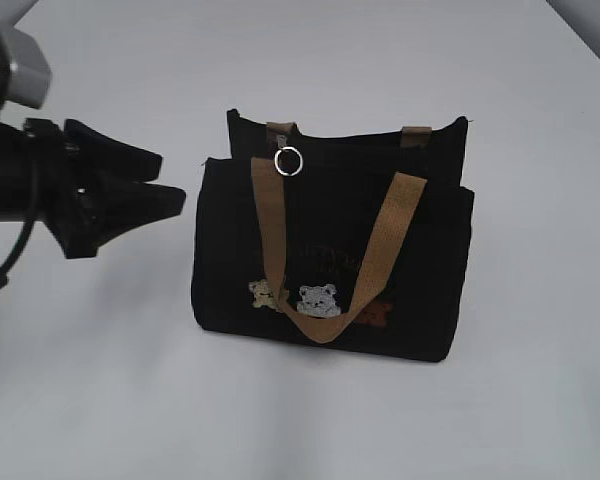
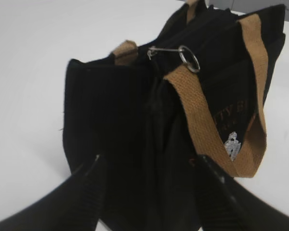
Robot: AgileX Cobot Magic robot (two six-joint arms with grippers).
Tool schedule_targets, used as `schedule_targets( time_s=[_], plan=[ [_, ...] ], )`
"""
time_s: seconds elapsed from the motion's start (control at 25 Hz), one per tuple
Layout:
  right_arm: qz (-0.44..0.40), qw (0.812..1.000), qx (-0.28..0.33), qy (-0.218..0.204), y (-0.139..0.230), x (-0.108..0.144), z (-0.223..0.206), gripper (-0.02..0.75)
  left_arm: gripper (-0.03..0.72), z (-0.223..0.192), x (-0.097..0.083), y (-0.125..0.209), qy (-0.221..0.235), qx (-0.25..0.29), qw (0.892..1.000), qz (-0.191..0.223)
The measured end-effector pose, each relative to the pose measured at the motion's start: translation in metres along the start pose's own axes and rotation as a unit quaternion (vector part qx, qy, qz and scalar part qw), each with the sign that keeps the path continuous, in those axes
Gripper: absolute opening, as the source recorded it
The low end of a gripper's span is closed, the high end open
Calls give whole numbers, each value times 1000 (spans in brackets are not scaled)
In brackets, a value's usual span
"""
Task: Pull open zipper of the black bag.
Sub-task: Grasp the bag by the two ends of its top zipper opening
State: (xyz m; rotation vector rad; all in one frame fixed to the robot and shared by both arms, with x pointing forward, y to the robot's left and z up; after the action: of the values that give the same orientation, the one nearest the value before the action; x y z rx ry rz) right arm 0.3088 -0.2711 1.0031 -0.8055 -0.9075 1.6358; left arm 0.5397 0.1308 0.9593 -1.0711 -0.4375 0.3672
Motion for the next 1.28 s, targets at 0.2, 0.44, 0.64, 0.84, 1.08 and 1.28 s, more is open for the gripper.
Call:
schedule_targets(
  time_s=[0.2, 0.44, 0.64, 0.84, 1.08, 1.28],
  plan=[
    [-1, 1000, -1, -3, 0, 1, 0, 382, 454, -43, -6, 13, 46, 22, 999, 1],
    [63, 992, -23, -104, -17, 35, -1, 382, 188, -76, -15, 23, 77, 47, 996, 21],
    [81, 961, -101, -245, -84, 71, -32, 382, 63, -73, -23, 26, 88, 58, 993, 47],
    [58, 954, -95, -280, -132, 65, -121, 382, 63, -71, -29, 24, 101, 50, 992, 52],
    [102, 947, -9, -305, -135, 112, -232, 381, 63, -75, -45, 21, 122, 50, 990, 45],
    [131, 946, 22, -295, -128, 148, -281, 381, 63, -75, -45, 21, 120, 52, 990, 44]
  ],
)
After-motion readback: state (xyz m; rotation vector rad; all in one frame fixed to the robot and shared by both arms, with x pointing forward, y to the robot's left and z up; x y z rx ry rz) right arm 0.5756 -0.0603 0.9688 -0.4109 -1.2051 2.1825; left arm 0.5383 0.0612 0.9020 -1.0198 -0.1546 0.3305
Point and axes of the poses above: a point on each arm's last joint axis where the gripper is mounted, z pointing back along that axis away from the gripper, x along the wrist's bending axis when the last joint is at zero, y = z × x, the point moved 9 cm from there along -z, pointing out along that axis toward the gripper
